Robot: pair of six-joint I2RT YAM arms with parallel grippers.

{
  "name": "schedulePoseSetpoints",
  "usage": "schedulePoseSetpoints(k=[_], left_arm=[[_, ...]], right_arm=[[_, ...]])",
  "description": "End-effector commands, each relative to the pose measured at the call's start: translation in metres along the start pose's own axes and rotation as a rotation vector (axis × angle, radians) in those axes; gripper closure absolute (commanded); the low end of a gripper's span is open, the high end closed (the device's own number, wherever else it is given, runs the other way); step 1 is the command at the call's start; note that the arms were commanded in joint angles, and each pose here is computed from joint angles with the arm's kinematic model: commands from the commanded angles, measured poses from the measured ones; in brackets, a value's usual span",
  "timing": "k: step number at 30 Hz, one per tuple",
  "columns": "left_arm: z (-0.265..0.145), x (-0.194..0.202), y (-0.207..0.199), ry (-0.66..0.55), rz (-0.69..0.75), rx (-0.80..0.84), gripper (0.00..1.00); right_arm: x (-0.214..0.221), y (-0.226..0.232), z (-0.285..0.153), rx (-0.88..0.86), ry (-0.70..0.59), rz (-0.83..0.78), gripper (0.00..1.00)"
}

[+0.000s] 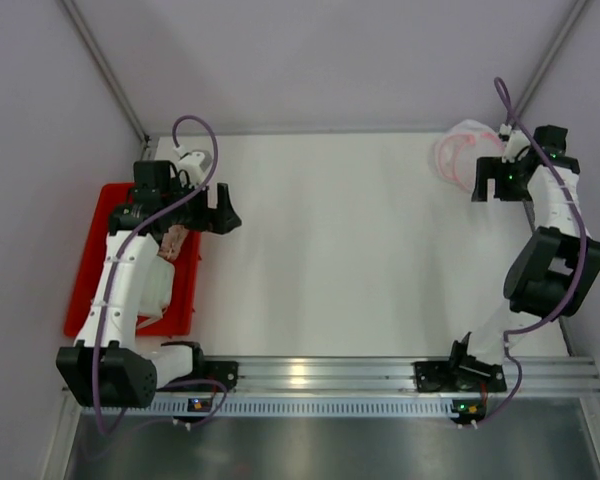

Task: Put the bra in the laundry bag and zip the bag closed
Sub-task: Move the laundry bag to the center of the board.

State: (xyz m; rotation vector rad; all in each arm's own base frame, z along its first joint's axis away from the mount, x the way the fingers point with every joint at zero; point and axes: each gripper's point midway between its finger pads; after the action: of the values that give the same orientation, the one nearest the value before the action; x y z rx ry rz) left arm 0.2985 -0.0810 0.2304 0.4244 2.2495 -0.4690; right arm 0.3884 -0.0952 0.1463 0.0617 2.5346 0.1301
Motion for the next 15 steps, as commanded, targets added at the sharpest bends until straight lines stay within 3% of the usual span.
schedulePoseSetpoints(k=[1,3,7,11,15], left_arm=[[-0.003,-0.018,-0.011,-0.040,-0.014,0.055,0.01],[-0.002,-0.017,-0.011,-0.035,-0.017,0.060,0.01],[0.001,-0.016,-0.010,-0.027,-0.014,0.065,0.01],[0.002,-0.017,-0.010,-0.028,-0.008,0.069,0.01],[0.004,-0.017,-0.008,-0.021,-0.017,0.072,0.01]], right_arm=[[-0.061,-0.014,-0.002,0.025,-0.147,-0.045,0.07],[-0.073,-0.015,0.010,0.008,-0.165,-0.023,0.12],[-0.104,-0.003,0.017,-0.061,-0.263,-0.016,0.33],[-0.113,0.021,0.036,-0.092,-0.278,-0.053,0.41],[-0.120,0.050,0.061,-0.058,-0.279,-0.142,0.41]])
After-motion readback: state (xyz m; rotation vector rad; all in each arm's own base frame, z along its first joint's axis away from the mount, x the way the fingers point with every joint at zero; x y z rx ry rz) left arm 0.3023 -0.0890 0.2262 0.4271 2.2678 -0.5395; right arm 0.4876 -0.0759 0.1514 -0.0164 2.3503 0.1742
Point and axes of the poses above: each gripper's point midway between its finger pads, its own z axis out along the fingers, its own y axis along the line the jaws close on, x = y × z, and after that the axes turned 6 degrees about z, right-handed
